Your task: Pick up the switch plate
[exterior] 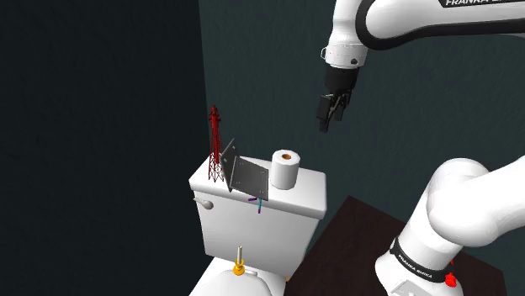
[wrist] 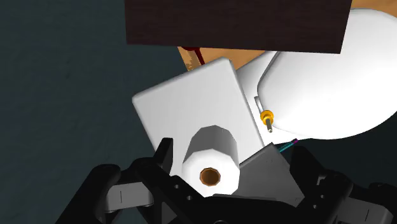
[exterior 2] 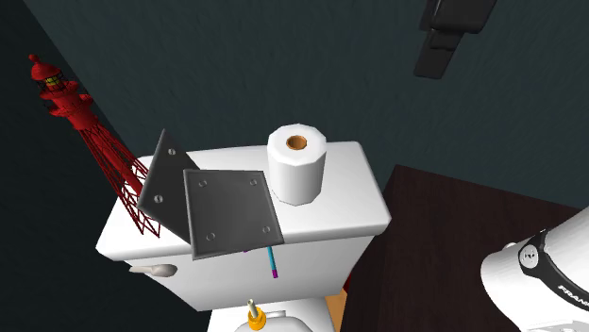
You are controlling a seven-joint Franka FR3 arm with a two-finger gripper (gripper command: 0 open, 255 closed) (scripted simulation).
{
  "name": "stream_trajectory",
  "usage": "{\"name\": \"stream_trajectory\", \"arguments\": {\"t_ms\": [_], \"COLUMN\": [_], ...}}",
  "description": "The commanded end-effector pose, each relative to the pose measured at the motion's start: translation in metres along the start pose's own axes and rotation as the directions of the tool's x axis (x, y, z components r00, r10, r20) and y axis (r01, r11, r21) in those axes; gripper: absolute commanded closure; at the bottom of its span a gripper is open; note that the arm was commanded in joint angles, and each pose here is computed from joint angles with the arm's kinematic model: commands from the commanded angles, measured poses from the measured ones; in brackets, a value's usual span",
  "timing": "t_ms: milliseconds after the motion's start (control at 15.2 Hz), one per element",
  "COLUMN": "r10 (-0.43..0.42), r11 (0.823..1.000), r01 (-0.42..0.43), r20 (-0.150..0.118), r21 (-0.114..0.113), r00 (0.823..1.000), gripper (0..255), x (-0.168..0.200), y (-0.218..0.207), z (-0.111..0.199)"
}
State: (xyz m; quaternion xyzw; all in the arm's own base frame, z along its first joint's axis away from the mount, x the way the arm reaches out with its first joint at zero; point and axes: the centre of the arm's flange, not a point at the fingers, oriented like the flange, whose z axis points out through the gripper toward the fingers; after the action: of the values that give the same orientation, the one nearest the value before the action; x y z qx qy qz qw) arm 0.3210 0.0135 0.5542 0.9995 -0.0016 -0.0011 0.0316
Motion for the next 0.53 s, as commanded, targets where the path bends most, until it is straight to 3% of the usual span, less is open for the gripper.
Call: {"name": "stream_trajectory", "arguments": {"t_ms": [0,198,462], "r10": [0.0,0.115,0.265], "r11": [1.0,0.993,0.964], "r01": [0.0,-0.114,-0.264], "r20": [0.0,0.012,0.026], "r21": [0.0,-0.014,-0.034], "r00": [1.0,0.993,0.964], "gripper": [0,0,0], "x": [0.0,0.024,0.061], "y": [0.0,-0.033,-0.073], "z": [0.0,0.01,0.025]}}
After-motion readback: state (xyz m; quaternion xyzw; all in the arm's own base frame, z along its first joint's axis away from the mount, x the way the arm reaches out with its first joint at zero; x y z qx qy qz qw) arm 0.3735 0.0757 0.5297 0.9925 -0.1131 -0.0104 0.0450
